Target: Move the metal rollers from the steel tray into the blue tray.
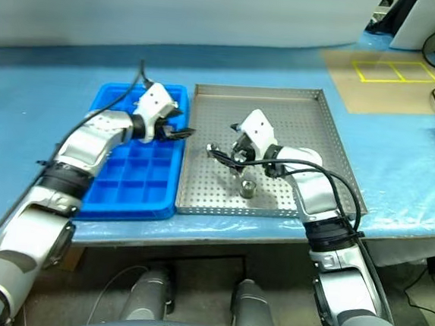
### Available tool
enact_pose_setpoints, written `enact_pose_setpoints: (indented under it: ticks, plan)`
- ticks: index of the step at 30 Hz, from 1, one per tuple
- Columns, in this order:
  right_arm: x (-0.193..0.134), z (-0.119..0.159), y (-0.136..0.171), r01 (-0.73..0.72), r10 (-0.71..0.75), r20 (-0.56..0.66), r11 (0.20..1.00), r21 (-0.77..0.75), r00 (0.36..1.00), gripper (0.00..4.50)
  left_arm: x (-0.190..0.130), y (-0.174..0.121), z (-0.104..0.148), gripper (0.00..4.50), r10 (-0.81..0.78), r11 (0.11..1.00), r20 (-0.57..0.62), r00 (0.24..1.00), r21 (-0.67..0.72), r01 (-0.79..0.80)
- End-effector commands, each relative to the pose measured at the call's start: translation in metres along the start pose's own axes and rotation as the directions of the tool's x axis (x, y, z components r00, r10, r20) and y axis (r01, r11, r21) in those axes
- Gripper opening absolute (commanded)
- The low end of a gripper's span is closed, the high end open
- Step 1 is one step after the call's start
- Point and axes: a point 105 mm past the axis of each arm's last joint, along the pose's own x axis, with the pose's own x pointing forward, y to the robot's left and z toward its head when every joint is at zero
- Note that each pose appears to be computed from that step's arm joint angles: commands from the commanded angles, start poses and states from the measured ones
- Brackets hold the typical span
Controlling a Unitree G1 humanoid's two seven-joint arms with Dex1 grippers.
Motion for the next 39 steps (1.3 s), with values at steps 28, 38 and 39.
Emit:
enact_pose_setpoints:
  ticks: [28, 38, 39]
  plan:
    - [-0.037, 0.000, 0.006, 0.154, -0.154, -0.014, 0.988, 0.003, 0.988, 4.50, 0.044, -0.024, -0.043, 2.85, -0.141, 0.982, -0.283, 0.949, 0.079, 0.169]
    - [-0.034, 0.000, 0.006, 0.159, -0.159, -0.012, 0.987, -0.003, 0.987, 4.50, 0.040, -0.022, -0.050, 1.77, -0.135, 0.984, -0.303, 0.943, 0.070, 0.163]
    - [-0.034, 0.000, 0.006, 0.158, -0.158, -0.012, 0.987, -0.003, 0.987, 4.50, 0.039, -0.020, -0.051, 1.77, -0.120, 0.987, -0.308, 0.944, 0.068, 0.148]
